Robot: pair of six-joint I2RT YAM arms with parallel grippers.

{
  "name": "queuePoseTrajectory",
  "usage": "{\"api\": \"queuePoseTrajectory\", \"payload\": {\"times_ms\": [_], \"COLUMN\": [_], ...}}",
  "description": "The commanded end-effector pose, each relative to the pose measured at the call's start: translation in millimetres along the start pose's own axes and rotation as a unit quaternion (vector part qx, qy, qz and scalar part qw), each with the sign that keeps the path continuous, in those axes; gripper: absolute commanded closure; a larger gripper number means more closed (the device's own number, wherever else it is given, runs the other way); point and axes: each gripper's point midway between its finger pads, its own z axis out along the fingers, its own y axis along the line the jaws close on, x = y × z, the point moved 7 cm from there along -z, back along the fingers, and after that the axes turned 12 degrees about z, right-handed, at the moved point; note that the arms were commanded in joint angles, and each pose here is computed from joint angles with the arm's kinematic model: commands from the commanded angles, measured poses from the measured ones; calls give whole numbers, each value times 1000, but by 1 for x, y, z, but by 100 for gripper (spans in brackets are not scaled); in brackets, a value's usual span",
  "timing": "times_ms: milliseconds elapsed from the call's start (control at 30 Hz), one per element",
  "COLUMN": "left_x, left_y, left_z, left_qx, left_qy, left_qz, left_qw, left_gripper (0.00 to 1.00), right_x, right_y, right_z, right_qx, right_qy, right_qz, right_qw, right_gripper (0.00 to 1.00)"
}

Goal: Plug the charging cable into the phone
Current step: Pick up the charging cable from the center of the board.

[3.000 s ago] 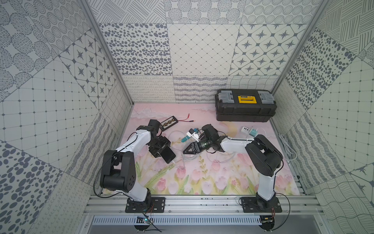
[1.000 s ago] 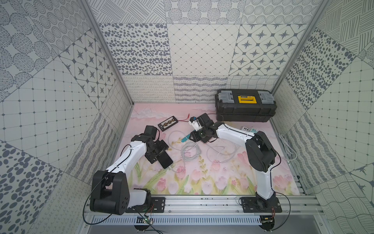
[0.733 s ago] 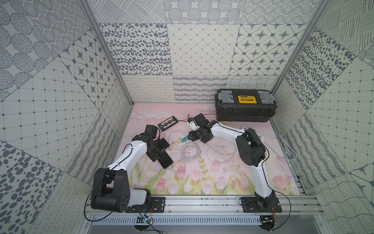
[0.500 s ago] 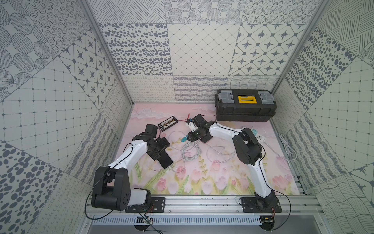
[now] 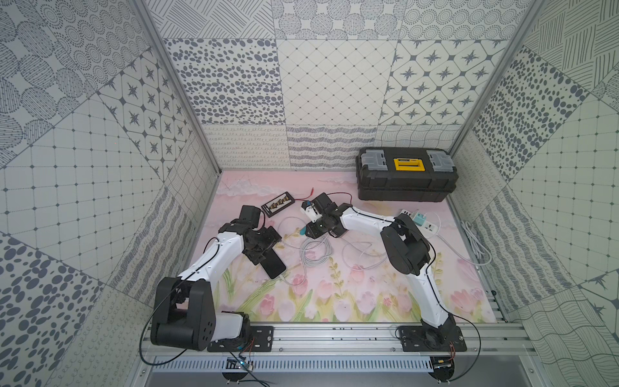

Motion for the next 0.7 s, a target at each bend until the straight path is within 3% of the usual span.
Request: {"api": "queuePoseTrajectory", "payload": {"times_ms": [0,200,433,667], "left_x": [-4,-6,-4,-11], "left_y": [-2,-7,-11,-42], "left_z": [-9,-22,-39,-76], "left_qx": [2,6,15,86], "left_qy": [-11,-21,-31,-50], "left_qz": [7,14,29,102], "left_qw": [1000,1000,999,990], "left_gripper": [10,10,11,12], "right_x": [6,-11,-30,-26], "right_y": [-8,-6,15,47], "right_z": [20,19,-15,-82], "right_qx": [16,25,-9,-82], "right_qy": [16,-7,-40,-83], "right_qz": [-5,-36,-78,-147], "right_qw": [1000,999,996,982], "right_gripper": [74,100,100,100]}}
